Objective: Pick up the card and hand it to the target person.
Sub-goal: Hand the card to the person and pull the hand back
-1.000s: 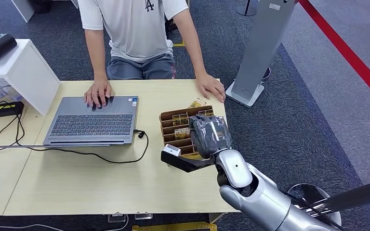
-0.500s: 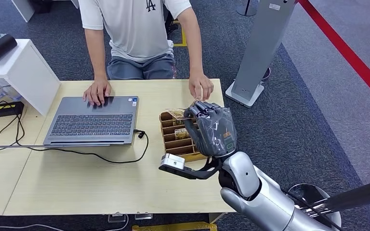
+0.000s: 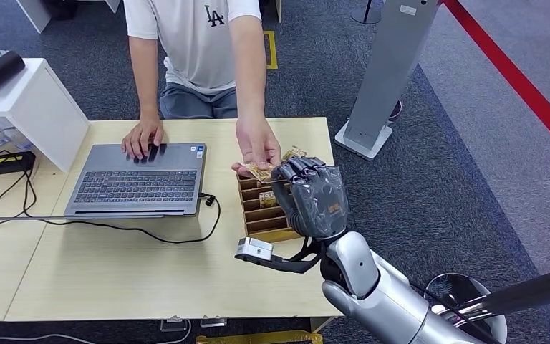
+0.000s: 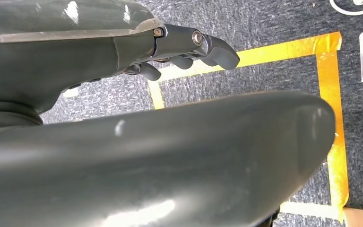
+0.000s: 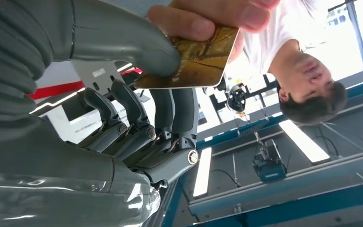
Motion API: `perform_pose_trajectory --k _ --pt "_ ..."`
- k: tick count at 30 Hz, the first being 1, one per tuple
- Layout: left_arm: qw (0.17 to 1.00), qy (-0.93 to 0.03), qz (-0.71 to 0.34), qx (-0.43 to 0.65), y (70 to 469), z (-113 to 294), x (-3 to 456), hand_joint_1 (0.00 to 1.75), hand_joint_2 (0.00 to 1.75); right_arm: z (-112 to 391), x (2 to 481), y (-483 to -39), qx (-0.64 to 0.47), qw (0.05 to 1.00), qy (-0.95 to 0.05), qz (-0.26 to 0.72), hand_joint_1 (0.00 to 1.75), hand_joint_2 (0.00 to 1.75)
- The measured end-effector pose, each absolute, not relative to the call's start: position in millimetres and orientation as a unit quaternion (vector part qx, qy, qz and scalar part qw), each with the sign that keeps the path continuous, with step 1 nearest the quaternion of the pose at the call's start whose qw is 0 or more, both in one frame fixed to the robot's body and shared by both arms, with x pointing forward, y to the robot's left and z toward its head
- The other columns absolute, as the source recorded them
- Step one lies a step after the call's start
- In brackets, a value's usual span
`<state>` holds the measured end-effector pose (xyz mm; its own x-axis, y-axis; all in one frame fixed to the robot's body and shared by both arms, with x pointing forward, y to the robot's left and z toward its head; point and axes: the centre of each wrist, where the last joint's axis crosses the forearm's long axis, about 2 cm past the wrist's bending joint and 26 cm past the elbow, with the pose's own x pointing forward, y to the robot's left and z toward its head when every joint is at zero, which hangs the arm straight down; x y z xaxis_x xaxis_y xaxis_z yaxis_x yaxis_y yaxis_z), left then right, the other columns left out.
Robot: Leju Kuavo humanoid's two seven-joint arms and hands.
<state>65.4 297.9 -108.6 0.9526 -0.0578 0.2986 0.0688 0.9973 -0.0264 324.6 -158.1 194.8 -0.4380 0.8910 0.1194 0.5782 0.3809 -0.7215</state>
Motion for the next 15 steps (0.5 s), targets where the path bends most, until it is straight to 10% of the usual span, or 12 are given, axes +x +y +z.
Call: perform_pose_trajectory --k 1,5,9,15 --pt "0.988 -0.152 -0.034 -0.024 298.1 -108.6 65.5 0.0 0.0 194.5 324.6 -158.1 -0.464 0.256 -0.79 0.307 1.55 1.75" --pt "0.986 -0.161 -0.034 -0.032 299.6 -108.4 66.0 0.0 1.75 193.5 323.9 -159.2 -0.463 0.263 -0.788 0.309 0.27 1.75" --pt "0.986 -0.165 -0.026 -0.022 301.2 -108.6 65.4 0.0 0.0 191.2 321.6 -161.4 -0.417 0.317 -0.799 0.295 0.0 1.75" --pt "0.988 -0.156 -0.01 -0.011 305.1 -108.7 64.1 0.0 0.0 173.1 320.4 -172.5 -0.168 0.525 -0.805 0.218 0.0 1.75"
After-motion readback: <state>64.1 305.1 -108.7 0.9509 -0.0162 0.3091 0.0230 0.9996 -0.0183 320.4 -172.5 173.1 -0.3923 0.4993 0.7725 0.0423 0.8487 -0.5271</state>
